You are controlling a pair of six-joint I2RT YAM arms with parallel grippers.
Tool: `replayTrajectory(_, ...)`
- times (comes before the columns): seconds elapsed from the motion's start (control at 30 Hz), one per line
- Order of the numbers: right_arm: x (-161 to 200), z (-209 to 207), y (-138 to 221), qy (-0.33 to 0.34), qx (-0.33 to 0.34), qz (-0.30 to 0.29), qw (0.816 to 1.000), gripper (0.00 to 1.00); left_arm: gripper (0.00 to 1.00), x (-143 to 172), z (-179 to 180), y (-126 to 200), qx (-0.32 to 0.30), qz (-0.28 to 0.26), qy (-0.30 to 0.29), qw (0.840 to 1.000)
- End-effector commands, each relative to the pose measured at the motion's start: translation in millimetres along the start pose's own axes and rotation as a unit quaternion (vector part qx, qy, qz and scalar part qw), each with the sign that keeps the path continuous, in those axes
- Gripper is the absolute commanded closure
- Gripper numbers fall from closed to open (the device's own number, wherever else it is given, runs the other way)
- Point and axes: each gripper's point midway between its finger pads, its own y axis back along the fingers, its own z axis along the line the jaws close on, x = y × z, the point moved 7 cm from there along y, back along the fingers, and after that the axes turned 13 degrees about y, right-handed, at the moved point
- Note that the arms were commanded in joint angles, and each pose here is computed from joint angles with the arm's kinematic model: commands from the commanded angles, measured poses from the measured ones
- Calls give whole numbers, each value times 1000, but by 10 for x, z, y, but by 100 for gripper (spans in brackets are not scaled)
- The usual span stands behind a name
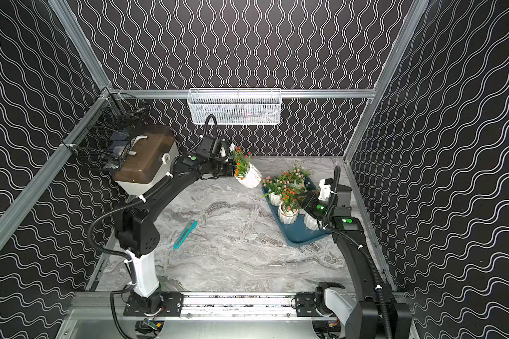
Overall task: Put the potted gypsophila into the storage box
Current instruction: Place the baby's breath potted plant at the storage box.
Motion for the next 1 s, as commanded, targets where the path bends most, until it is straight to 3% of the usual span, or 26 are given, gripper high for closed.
replayTrajectory(0.0, -26, 4, 79, -6, -12, -11, 1000, 48, 100, 40, -110, 207, 5, -16, -45, 999)
replayTrajectory(0.53, -5, -158, 244, -32, -19, -33, 999, 46, 100, 718, -650, 635, 64, 24, -144, 987)
replayTrajectory(0.97, 201, 72, 679, -26, 4, 3, 1000, 40, 100, 1091, -938, 439, 75, 61, -189, 977)
